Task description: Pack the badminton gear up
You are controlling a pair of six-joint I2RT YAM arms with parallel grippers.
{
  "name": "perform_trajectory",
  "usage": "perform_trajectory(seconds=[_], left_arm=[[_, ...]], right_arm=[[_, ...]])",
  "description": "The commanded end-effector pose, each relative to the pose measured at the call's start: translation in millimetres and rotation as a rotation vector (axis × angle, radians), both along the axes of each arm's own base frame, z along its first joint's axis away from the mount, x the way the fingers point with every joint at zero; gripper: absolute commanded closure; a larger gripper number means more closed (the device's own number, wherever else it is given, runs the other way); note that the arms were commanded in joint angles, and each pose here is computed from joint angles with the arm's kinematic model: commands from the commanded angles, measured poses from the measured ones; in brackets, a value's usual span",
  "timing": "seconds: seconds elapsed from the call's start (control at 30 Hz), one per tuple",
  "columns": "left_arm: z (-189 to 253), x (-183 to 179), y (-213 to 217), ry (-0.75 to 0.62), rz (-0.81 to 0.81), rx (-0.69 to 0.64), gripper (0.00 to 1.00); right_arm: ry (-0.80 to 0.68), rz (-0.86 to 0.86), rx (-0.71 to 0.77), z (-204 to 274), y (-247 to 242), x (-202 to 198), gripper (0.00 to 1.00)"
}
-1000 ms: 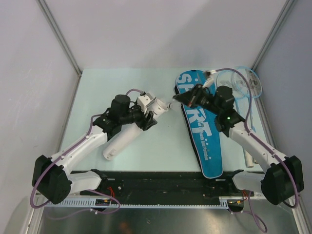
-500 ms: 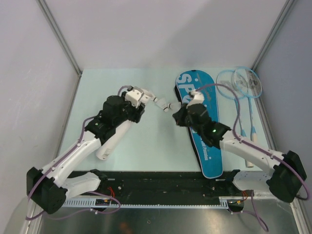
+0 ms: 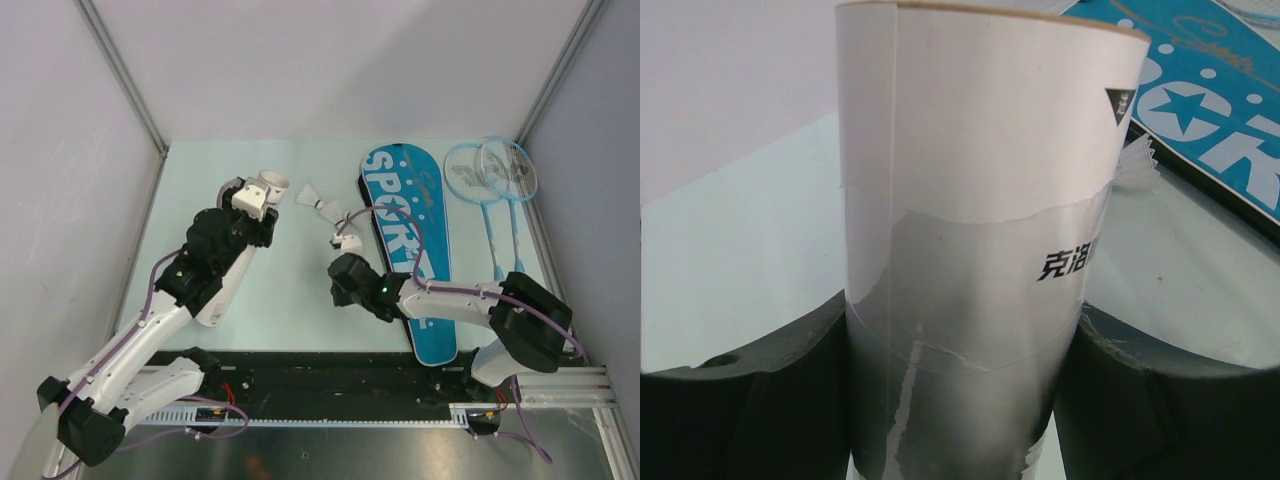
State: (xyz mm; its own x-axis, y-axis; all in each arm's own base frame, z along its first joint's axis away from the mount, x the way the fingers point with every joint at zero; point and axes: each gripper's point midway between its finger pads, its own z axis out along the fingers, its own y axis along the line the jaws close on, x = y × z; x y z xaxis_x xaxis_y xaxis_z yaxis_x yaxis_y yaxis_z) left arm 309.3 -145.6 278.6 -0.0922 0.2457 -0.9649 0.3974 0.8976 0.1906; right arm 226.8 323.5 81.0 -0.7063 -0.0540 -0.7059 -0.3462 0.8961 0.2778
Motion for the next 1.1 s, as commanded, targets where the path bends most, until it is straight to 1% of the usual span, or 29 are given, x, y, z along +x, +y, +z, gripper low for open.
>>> perform_trajectory(seconds=[0.0,0.03,0.13,0.17,0.2,0.27,0.3,0.37,0.4,0.43,0.47,0.5,0.53,0.57,0.6,0.63,0.67,0.7,0.73,0.77,0.93,0.97,1.0,1.07], left_arm=[[26,1,5,-0.086,0.021,-0.047,0.76],[26,1,5,-0.087,0.021,-0.048,0.75],[27,1,3,-0.087,0.011,-0.055,0.75],[27,0,2,-0.087,0.008,-0.055,0.75],[26,0,2,-0.085,0.008,-0.055,0.75],[26,0,1,-0.086,0.003,-0.057,0.75],[26,0,1,-0.086,0.001,-0.058,0.75],[25,0,0,-0.082,-0.005,-0.060,0.74],[25,0,-2,-0.078,-0.013,-0.063,0.74],[24,-1,-3,-0.077,-0.018,-0.066,0.74],[24,-1,-4,-0.075,-0.023,-0.069,0.74],[23,-1,-5,-0.070,-0.027,-0.069,0.74],[23,-2,-6,-0.070,-0.030,-0.073,0.74],[22,-1,-6,-0.069,-0.030,-0.072,0.74],[21,-1,-6,-0.065,-0.033,-0.073,0.74],[21,-1,-7,-0.065,-0.033,-0.074,0.74],[21,-1,-8,-0.062,-0.037,-0.077,0.74],[21,-2,-9,-0.061,-0.042,-0.081,0.74],[21,-2,-10,-0.062,-0.046,-0.080,0.74],[20,-2,-9,-0.061,-0.044,-0.079,0.74],[21,-2,-10,-0.062,-0.049,-0.080,0.73],[20,-2,-11,-0.060,-0.053,-0.080,0.73],[20,-2,-12,-0.058,-0.056,-0.081,0.73],[20,-2,-13,-0.057,-0.062,-0.085,0.73]], right_arm=[[0.015,0.044,-0.017,-17,18,-20,1.00],[0.023,0.051,-0.023,-21,19,-23,0.99],[0.050,0.097,-0.025,-31,26,-30,0.70],[0.049,0.110,-0.018,-29,28,-31,0.56],[0.042,0.114,-0.012,-26,28,-28,0.49],[0.032,0.131,0.044,-9,32,-23,0.39],[0.029,0.124,0.065,-2,29,-17,0.38],[0.016,0.046,0.110,13,14,10,0.35],[0.016,-0.014,0.127,16,5,24,0.35],[0.038,-0.160,0.174,18,-18,53,0.33],[0.081,-0.214,0.221,17,-25,63,0.30],[0.087,-0.249,0.303,27,-26,79,0.29],[0.114,-0.337,0.373,29,-46,104,0.30],[0.139,-0.325,0.408,26,-45,109,0.30],[0.110,-0.320,0.464,35,-44,124,0.30],[0.110,-0.337,0.493,35,-48,132,0.30],[0.144,-0.378,0.526,27,-60,145,0.32],[0.113,-0.381,0.572,35,-62,157,0.33],[0.103,-0.386,0.588,36,-64,164,0.37],[0.087,-0.414,0.598,36,-74,175,0.38],[0.059,-0.422,0.597,26,-80,206,0.49],[0.066,-0.409,0.602,25,-78,208,0.50],[0.044,-0.388,0.625,32,-74,216,0.51],[0.072,-0.380,0.621,17,-70,222,0.53]])
